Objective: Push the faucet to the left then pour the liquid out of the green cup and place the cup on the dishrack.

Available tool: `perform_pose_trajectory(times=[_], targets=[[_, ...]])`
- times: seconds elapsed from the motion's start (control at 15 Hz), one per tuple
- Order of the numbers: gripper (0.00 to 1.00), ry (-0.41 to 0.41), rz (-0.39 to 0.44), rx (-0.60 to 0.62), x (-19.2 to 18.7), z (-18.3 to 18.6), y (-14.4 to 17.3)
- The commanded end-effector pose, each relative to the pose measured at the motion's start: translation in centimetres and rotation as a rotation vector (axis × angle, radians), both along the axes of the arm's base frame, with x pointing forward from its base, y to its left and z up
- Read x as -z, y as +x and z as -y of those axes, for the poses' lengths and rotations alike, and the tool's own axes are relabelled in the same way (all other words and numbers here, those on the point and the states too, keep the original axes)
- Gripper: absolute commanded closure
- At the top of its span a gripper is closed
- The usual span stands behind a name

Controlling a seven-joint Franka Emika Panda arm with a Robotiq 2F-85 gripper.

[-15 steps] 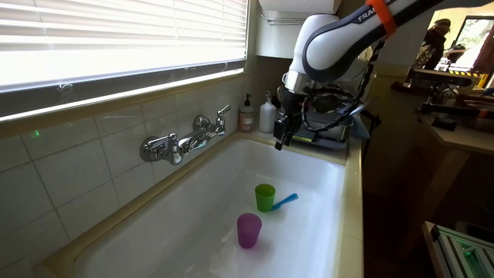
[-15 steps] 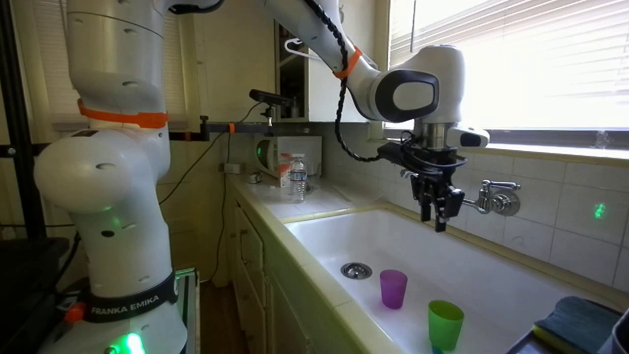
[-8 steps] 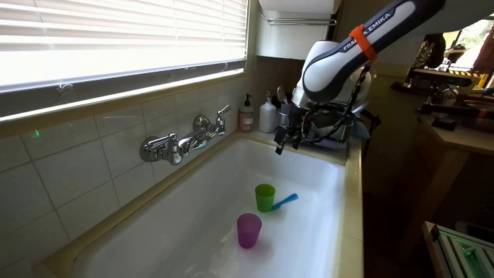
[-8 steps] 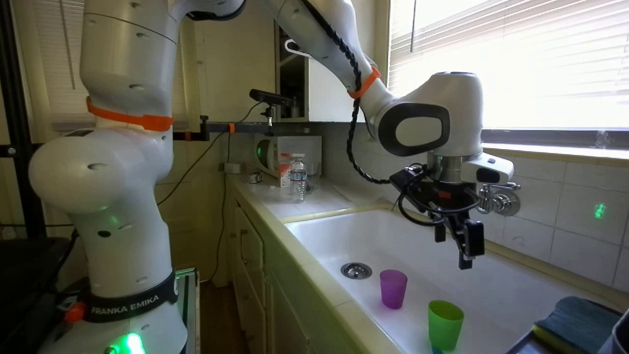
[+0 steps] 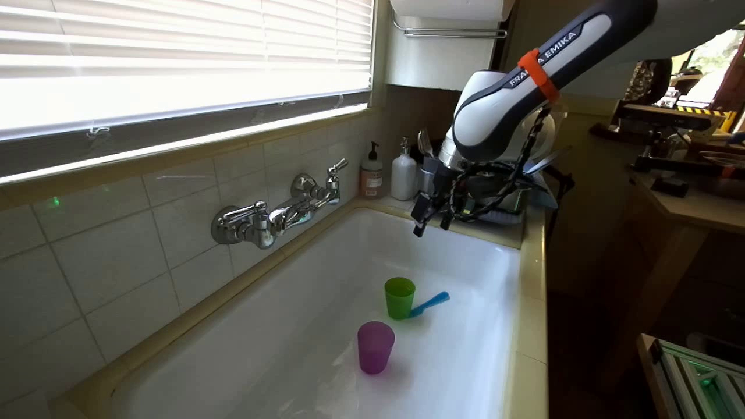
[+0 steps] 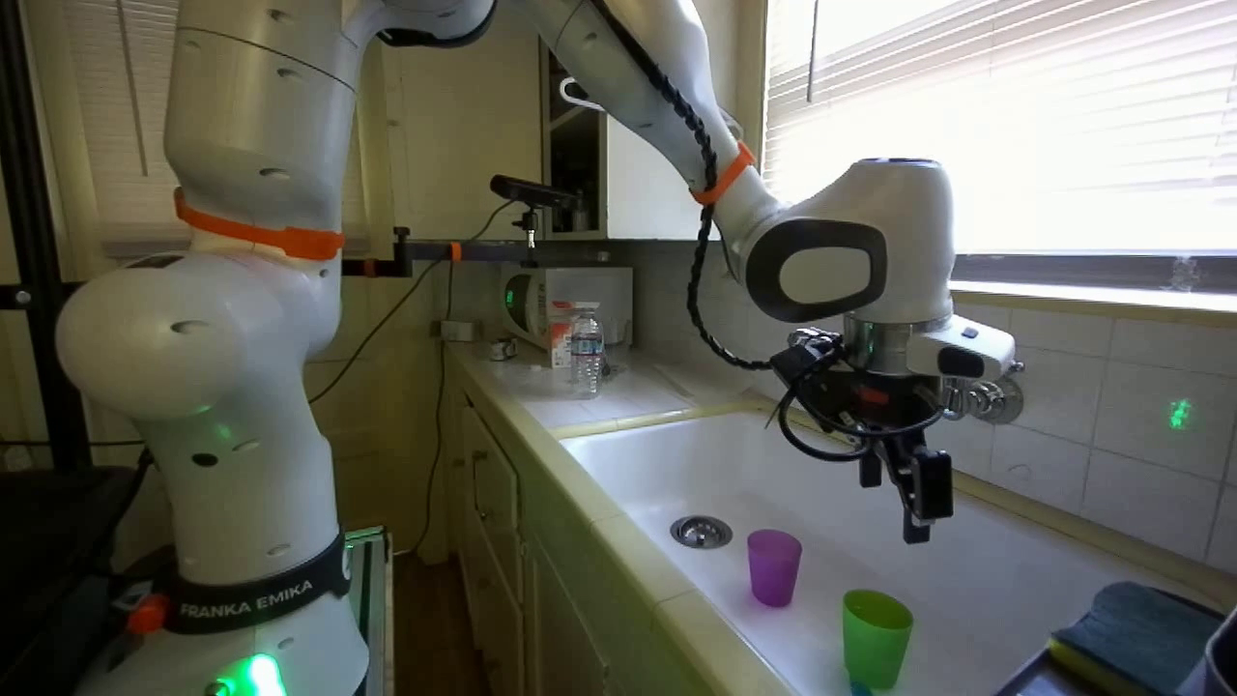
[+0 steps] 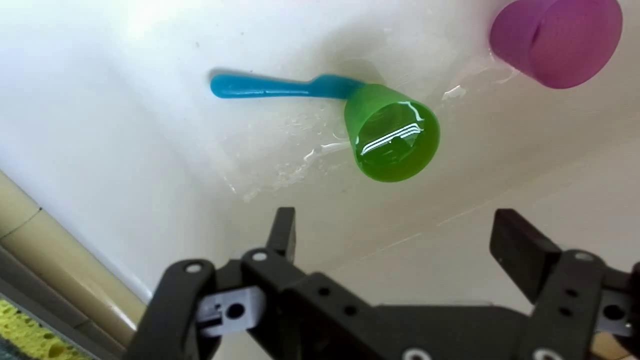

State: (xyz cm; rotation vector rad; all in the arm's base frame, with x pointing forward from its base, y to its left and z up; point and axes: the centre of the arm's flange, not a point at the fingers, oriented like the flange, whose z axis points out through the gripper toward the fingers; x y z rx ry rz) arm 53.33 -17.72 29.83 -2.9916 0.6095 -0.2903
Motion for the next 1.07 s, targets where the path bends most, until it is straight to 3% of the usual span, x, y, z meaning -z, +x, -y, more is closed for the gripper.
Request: perform_pose_trajectory(times=[0.0, 0.8, 1.0], targets=[[0.00, 0.063, -0.085, 0.033, 3.5, 1.9, 2.0], [0.00, 0.093, -0.199, -0.134, 12.7, 3.5, 6.0], [0.12, 0.079, -0.203, -0.158, 13.9, 3.7, 6.8]])
